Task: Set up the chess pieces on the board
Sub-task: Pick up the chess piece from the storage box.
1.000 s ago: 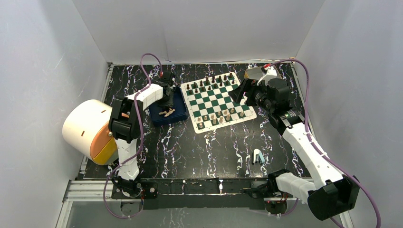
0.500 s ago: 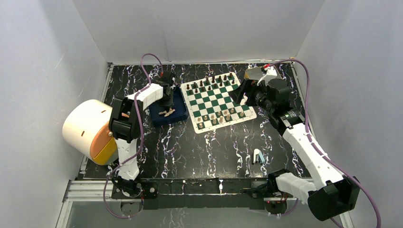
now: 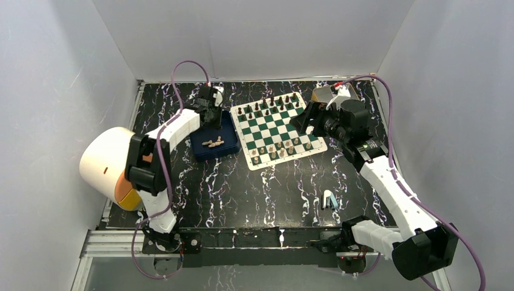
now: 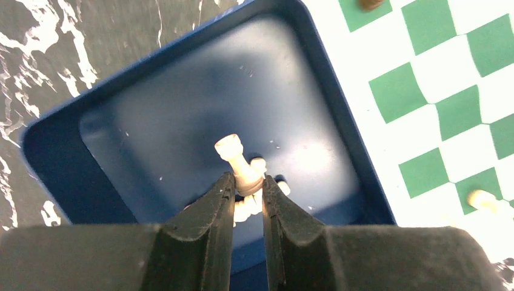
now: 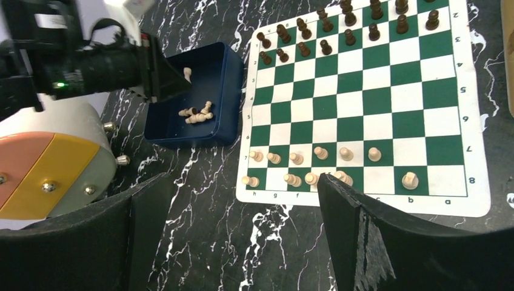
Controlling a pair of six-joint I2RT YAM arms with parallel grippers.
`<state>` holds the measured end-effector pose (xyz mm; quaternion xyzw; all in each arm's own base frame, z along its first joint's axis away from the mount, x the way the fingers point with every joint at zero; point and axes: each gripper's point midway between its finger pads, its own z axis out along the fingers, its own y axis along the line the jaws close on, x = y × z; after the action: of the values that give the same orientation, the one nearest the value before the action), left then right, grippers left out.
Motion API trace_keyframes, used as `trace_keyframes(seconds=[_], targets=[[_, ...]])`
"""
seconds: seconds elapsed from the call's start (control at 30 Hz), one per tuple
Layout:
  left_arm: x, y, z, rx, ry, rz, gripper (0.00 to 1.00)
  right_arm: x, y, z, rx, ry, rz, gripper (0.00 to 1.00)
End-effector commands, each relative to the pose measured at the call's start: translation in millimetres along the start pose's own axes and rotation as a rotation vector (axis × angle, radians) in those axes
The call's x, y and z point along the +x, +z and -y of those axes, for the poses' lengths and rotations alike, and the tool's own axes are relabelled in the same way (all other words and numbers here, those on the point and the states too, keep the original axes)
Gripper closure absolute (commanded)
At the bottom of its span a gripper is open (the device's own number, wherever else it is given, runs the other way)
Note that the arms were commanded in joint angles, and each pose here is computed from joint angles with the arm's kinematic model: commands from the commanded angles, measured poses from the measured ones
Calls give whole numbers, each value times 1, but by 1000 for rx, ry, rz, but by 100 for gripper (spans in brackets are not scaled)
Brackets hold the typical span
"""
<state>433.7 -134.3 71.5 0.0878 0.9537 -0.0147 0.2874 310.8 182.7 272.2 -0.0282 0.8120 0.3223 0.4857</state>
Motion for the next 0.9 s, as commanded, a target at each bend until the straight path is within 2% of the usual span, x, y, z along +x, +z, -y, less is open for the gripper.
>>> trace_keyframes(seconds=[0.0, 0.2, 0.33, 0.4, 0.5, 0.63, 0.7, 0.77, 0.87], targets=[[-47, -53, 23, 156, 81, 247, 89, -25, -7, -22, -62, 2, 43, 3], [-57, -105, 65, 348, 252, 478, 87, -29, 0, -24, -60, -34, -7, 6], [-44, -135, 102, 498, 447, 596, 87, -31, 7, -32, -93, -61, -78, 10], [-32, -148, 120, 575, 537, 635, 87, -28, 10, -47, -175, -48, -131, 18], [-11, -163, 143, 682, 655, 677, 89, -20, 14, -68, -303, 10, -213, 34], [8, -174, 155, 737, 724, 717, 91, -2, 18, -86, -439, 93, -332, 59], [13, -179, 157, 755, 747, 731, 91, 9, 21, -89, -473, 133, -385, 66], [18, -182, 159, 774, 770, 742, 91, 18, 25, -92, -493, 155, -425, 66], [26, -185, 162, 807, 800, 747, 91, 27, 30, -98, -513, 170, -459, 60]])
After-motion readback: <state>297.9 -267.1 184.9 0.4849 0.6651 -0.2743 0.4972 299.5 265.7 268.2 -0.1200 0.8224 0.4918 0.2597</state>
